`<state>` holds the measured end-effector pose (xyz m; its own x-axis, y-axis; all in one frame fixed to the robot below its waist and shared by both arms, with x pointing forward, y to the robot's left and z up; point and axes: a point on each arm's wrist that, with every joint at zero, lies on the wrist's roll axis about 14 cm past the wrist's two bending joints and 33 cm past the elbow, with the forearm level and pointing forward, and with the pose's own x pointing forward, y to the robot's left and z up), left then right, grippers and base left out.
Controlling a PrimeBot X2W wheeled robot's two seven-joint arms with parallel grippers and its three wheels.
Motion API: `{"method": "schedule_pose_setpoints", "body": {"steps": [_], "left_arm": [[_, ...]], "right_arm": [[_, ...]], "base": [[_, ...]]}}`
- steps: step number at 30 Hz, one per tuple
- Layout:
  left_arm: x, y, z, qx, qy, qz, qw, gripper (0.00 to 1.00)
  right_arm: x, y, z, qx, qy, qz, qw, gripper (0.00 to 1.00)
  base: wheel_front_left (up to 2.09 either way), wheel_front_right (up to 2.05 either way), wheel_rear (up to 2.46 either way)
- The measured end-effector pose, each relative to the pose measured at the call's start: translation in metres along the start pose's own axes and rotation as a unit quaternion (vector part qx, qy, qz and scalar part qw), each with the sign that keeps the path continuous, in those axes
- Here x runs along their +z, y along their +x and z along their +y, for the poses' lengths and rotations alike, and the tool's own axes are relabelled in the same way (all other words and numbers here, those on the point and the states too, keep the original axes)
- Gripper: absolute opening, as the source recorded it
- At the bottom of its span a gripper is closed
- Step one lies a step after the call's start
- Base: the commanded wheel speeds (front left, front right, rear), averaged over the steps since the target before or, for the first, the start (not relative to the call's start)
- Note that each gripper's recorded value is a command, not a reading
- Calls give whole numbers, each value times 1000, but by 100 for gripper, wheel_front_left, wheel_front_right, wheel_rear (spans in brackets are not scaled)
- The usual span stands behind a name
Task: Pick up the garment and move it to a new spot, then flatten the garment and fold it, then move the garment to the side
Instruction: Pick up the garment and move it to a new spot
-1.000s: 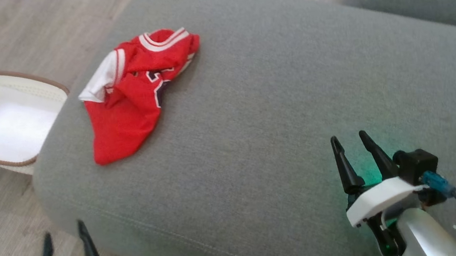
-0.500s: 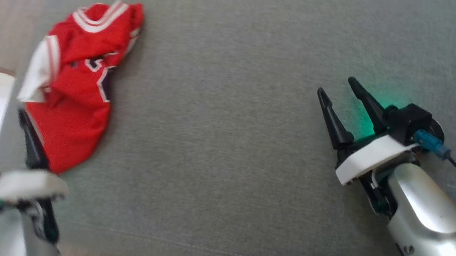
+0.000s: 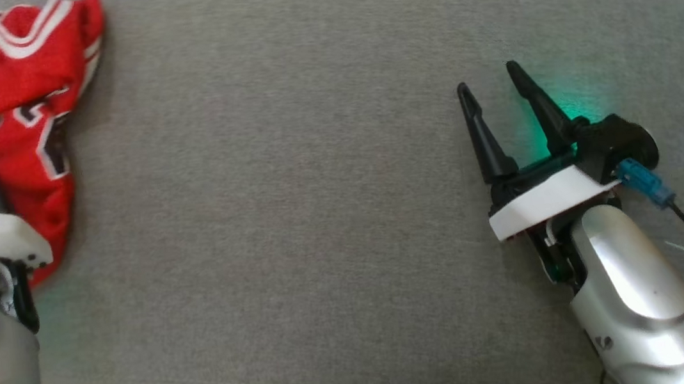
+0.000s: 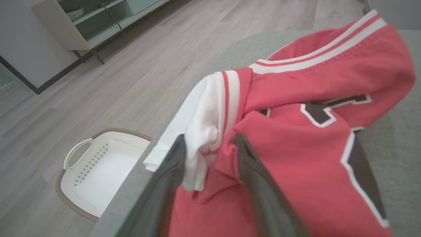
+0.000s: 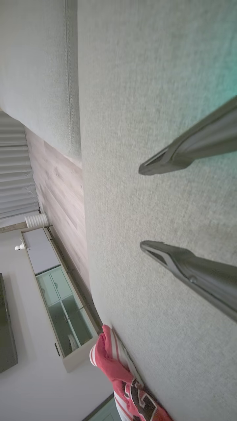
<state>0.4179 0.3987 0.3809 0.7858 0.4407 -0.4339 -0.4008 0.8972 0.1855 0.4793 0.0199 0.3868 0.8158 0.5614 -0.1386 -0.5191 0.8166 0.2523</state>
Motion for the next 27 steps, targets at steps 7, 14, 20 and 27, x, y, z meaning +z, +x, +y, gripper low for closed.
{"method": "schedule_pose_setpoints", "body": {"steps": [7,14,20,27], "left_arm": [[40,9,-8,-6,21,-62,998,0],[181,-18,-51,-83,49,-264,960,0],[233,-59,-139,-200,28,-348,916,0],[256,-141,-291,-394,-28,-386,833,0]], "right_arm": [[7,-6,-16,-25,-3,-7,1000,100],[19,-24,-23,-52,26,-16,998,100],[33,-52,-34,-83,43,-30,995,100],[56,-92,-64,-141,47,-61,987,100]], "base": [[0,0,0],[0,0,0],[0,0,0],[0,0,0]]}}
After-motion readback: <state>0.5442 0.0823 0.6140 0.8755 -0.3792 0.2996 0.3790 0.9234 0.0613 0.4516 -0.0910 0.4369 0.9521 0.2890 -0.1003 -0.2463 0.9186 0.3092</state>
